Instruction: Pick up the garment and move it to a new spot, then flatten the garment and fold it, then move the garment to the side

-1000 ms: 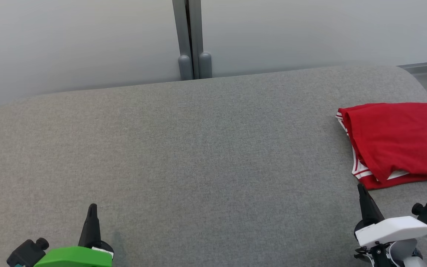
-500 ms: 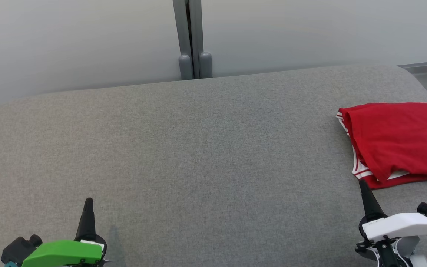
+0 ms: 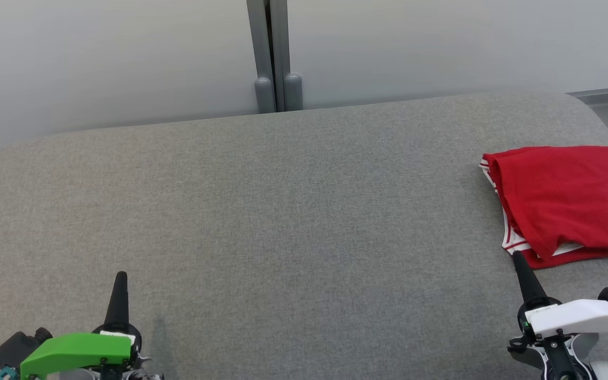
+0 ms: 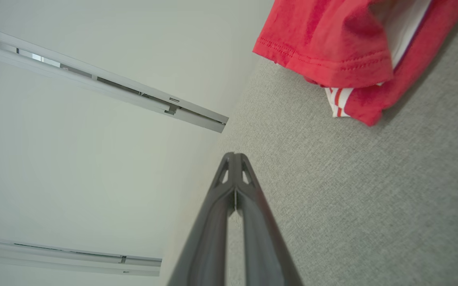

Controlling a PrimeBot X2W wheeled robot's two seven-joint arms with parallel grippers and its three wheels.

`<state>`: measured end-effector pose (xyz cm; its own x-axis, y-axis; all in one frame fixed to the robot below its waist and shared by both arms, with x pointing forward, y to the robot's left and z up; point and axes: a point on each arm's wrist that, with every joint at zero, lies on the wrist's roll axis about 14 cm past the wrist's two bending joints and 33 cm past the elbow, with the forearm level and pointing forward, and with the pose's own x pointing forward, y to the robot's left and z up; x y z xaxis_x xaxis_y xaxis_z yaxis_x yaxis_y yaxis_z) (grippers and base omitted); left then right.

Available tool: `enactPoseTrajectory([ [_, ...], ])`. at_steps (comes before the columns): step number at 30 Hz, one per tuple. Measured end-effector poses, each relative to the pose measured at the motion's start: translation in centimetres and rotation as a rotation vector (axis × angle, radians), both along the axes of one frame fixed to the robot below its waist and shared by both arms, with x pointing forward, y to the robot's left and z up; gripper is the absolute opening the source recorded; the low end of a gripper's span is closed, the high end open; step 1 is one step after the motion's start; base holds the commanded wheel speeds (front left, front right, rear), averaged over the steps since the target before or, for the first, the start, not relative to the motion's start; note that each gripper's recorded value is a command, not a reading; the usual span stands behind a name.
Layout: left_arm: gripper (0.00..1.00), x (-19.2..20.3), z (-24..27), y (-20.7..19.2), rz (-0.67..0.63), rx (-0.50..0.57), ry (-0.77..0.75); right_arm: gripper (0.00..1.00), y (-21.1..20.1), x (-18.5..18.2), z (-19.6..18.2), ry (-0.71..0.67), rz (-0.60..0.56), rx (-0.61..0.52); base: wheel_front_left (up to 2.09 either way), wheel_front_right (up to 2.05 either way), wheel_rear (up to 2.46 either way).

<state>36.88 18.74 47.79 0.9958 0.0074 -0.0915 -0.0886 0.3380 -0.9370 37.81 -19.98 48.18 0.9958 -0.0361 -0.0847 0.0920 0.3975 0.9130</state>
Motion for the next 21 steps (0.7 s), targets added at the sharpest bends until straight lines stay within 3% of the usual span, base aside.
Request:
enactPoseTrajectory([
  [21,0.0,0.79,0.94,0.52,0.009,-0.156,-0.025,0.0,0.03,0.48,0.94,-0.032,0.003,0.185,0.0,0.0,0.0],
])
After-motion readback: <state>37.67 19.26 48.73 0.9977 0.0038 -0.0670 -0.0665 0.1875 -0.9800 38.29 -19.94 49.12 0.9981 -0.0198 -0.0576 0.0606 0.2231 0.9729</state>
